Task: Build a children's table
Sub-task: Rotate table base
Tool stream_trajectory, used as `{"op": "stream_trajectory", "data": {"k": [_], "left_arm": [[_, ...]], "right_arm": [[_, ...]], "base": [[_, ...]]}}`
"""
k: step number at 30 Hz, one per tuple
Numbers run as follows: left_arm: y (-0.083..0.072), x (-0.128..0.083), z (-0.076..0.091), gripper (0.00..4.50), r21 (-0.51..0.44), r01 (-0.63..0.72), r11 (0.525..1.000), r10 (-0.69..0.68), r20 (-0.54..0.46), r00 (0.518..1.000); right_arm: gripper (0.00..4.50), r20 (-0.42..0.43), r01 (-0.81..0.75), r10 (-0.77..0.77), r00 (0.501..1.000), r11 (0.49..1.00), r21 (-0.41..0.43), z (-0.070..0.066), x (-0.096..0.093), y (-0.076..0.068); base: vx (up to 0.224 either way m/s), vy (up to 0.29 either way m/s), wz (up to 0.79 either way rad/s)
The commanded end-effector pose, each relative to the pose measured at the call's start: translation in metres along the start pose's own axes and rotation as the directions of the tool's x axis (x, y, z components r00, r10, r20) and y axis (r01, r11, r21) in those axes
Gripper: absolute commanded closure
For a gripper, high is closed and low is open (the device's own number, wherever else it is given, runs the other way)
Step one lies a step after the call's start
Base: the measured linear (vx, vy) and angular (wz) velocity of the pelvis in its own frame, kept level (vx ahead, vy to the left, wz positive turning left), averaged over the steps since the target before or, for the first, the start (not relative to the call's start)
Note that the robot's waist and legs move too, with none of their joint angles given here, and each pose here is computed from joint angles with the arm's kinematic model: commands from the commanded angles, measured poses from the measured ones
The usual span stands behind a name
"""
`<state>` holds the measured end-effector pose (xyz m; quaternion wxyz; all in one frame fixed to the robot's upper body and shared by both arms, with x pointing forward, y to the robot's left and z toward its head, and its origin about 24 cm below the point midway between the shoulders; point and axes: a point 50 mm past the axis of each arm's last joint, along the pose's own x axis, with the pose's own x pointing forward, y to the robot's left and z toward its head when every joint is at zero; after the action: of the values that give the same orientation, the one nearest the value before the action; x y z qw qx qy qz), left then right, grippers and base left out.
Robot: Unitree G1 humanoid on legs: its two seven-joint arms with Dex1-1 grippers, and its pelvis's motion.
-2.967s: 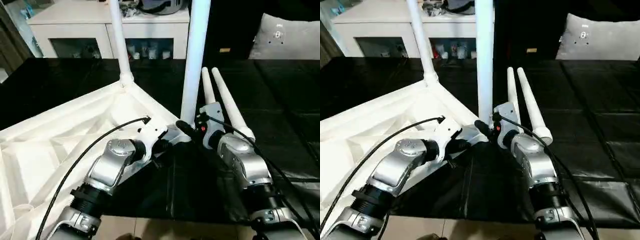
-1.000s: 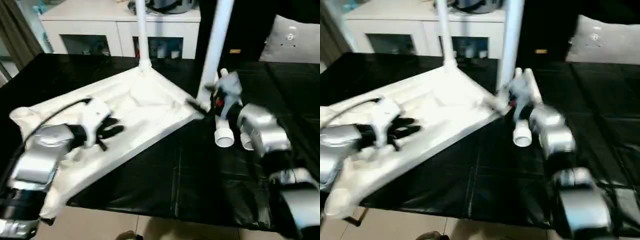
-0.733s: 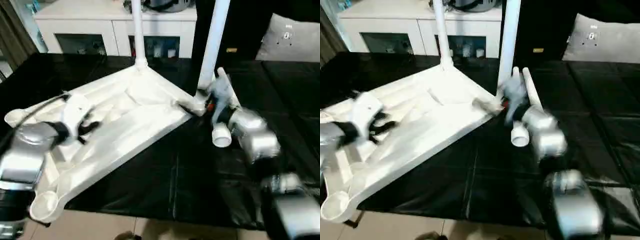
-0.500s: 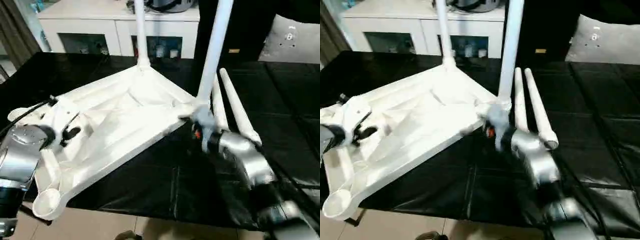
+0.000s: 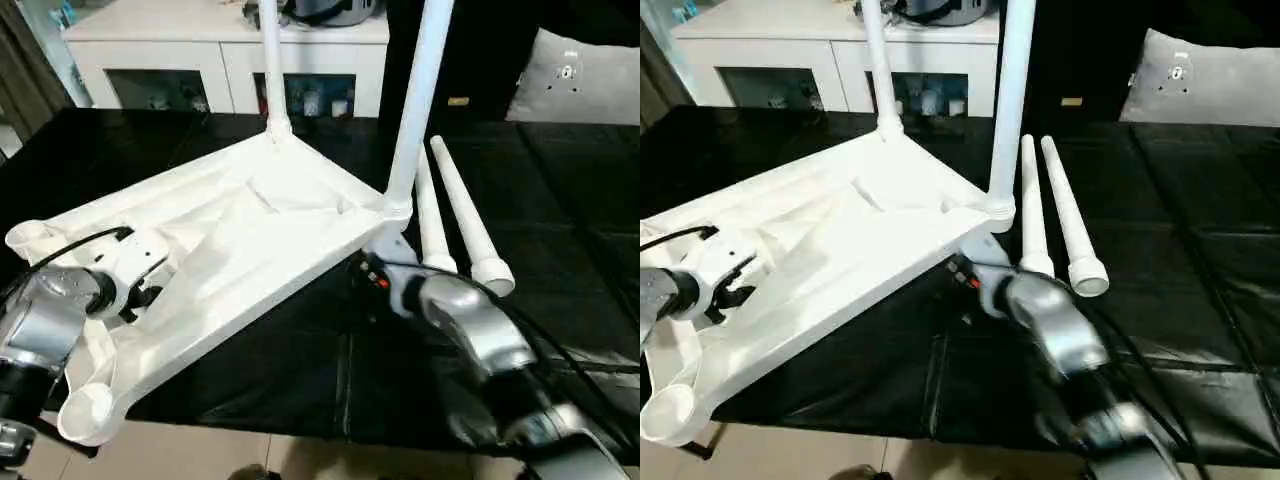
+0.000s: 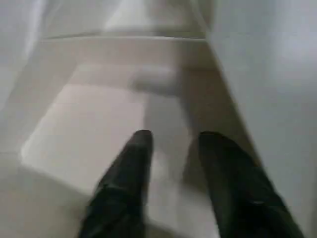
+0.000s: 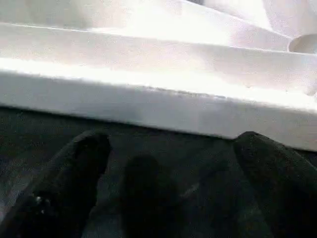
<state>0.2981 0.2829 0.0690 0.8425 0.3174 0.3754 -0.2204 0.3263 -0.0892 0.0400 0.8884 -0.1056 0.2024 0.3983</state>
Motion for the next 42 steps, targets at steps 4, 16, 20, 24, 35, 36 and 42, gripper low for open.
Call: {"op": "stream_trajectory", "data": {"k": [4,16,20,24,35,36,42], "left_arm": [[-0.018,-0.001,0.008,3.14,0.077,0.212,0.974,-0.214,0.024,0.976],[-0.057,-0.022,0.028,4.01,0.184,0.547,0.817,-0.572,0.13,0.81],[-0.062,-0.023,0.035,4.39,0.197,0.57,0.798,-0.6,0.175,0.78],[-0.063,-0.018,0.044,4.49,0.201,0.539,0.818,-0.575,0.234,0.784],[-0.06,0.015,0.072,4.49,0.135,0.369,0.92,-0.392,0.358,0.847],[-0.057,0.019,0.075,4.49,0.117,0.335,0.935,-0.354,0.369,0.859],[-0.045,0.035,0.081,4.49,-0.006,0.143,0.99,-0.128,0.41,0.903]], "right_arm": [[0.0,-0.054,0.014,-0.014,0.998,1.0,0.001,-0.003,0.015,0.003],[0.0,-0.021,-0.027,0.027,0.999,0.999,-0.028,0.012,0.037,0.015],[0.0,-0.013,-0.038,0.037,0.999,0.998,-0.042,0.014,0.04,0.016],[0.0,0.001,-0.029,0.03,1.0,0.998,-0.061,0.017,0.041,0.016],[0.0,0.104,0.052,-0.046,0.994,0.997,-0.062,0.035,0.036,-0.001],[0.0,0.119,0.04,-0.034,0.992,0.998,-0.051,0.038,0.034,-0.003],[0.0,0.267,0.176,-0.163,0.95,0.984,-0.024,0.064,0.013,-0.023]], "base": [[0.0,0.0,0.0],[0.0,0.0,0.0],[0.0,0.0,0.0],[0.0,0.0,0.0],[0.0,0.0,0.0],[0.0,0.0,0.0],[0.0,0.0,0.0]]}}
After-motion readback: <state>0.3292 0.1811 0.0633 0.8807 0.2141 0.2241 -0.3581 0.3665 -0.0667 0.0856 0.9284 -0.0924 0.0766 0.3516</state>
